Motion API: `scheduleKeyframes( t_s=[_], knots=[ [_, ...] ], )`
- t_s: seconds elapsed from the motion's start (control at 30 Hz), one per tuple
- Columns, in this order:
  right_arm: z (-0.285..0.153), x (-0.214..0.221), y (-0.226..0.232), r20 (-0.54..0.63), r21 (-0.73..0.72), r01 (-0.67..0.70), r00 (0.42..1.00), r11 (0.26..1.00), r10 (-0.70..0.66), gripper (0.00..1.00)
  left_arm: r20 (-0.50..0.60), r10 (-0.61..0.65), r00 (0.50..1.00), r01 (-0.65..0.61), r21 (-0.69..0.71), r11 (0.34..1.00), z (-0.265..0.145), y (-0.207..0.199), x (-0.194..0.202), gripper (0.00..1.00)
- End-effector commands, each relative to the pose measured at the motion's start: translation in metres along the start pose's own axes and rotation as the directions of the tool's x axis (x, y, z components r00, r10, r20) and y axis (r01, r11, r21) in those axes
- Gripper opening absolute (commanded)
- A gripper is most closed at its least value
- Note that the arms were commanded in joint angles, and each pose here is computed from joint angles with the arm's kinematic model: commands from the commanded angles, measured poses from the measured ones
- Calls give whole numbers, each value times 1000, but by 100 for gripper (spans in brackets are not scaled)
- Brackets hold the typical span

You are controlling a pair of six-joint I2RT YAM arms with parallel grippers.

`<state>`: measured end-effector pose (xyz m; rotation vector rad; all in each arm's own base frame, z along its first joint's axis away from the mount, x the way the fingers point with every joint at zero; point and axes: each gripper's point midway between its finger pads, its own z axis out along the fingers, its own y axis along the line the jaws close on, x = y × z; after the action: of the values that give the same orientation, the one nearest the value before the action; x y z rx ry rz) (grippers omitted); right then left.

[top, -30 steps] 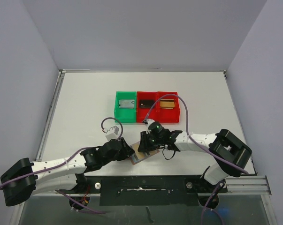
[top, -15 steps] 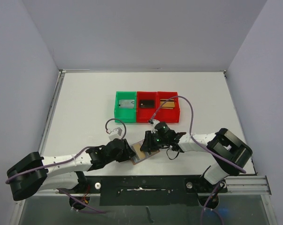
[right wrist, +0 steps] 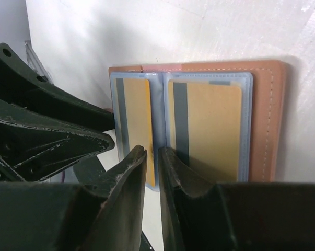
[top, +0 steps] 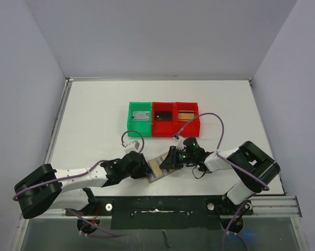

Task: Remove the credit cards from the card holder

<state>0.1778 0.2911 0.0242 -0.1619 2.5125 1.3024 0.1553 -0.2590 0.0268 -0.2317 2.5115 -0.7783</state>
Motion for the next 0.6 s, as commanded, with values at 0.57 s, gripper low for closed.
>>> scheduleKeyframes(
  t_s=[0.57],
  knots=[
    [0, -9, 25, 15, -159, 3, 1000, 987, 0, 0, -35, 48, 998, -50, -73, 996, 6, 10, 2, 26]
  ],
)
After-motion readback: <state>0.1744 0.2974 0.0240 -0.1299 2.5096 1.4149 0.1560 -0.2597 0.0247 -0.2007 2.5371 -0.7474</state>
